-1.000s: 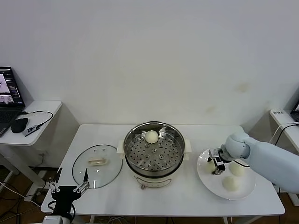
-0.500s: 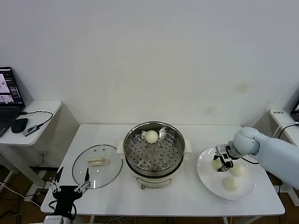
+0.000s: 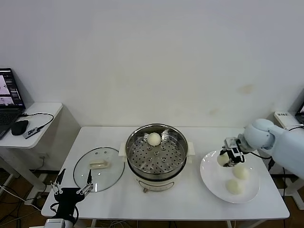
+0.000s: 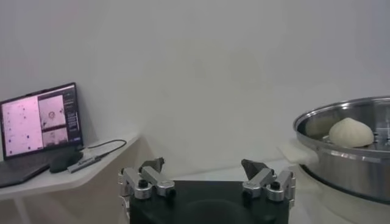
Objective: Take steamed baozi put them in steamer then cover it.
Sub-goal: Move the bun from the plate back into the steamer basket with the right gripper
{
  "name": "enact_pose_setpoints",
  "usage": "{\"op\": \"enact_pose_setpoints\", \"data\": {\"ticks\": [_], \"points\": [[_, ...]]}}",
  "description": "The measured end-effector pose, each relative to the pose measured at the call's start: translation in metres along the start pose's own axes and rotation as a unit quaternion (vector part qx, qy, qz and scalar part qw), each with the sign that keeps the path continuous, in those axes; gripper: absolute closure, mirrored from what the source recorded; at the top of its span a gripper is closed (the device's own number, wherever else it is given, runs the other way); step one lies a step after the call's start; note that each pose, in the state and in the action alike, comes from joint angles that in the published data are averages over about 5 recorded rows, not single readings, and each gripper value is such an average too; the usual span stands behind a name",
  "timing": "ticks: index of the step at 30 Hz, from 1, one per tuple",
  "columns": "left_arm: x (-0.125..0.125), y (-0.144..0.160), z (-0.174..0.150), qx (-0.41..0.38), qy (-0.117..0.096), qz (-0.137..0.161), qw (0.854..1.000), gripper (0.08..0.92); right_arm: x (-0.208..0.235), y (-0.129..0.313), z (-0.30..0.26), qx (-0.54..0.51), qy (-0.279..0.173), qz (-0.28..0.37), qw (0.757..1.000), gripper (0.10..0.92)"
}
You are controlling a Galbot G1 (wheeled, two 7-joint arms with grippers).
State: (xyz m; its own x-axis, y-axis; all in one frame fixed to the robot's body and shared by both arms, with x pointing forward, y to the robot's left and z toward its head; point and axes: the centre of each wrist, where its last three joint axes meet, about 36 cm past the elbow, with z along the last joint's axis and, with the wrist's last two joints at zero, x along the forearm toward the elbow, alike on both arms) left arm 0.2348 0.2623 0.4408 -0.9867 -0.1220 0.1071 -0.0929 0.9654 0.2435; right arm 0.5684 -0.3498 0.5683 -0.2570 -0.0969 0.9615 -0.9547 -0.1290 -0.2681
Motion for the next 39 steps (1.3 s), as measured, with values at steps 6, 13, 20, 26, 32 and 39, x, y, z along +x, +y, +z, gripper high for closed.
{"op": "enact_pose_setpoints", "data": {"ticks": [6,13,20,26,32,39], "points": [[-0.001,-0.001,-0.001,0.001,-0.003,0.001,1.000,0.177,0.026,-0.014,-0.019,0.016,-0.008,0.012,1.000,0.488],[-0.002,-0.001,-0.003,0.002,-0.005,0.003,1.000,0.177,0.063,-0.036,-0.050,0.041,-0.016,0.030,0.999,0.488],[-0.004,0.000,-0.003,0.003,-0.008,0.001,1.000,0.177,0.097,-0.061,-0.091,0.067,-0.028,0.047,0.996,0.488],[-0.005,0.002,-0.004,0.001,-0.011,-0.003,1.000,0.177,0.109,-0.079,-0.134,0.087,-0.042,0.050,0.994,0.488],[-0.007,0.005,-0.005,0.002,-0.014,-0.008,1.000,0.177,0.102,-0.091,-0.177,0.104,-0.054,0.041,0.992,0.488],[-0.010,0.008,-0.001,0.001,-0.011,-0.016,1.000,0.177,0.073,-0.101,-0.228,0.126,-0.067,0.017,0.990,0.487]]}}
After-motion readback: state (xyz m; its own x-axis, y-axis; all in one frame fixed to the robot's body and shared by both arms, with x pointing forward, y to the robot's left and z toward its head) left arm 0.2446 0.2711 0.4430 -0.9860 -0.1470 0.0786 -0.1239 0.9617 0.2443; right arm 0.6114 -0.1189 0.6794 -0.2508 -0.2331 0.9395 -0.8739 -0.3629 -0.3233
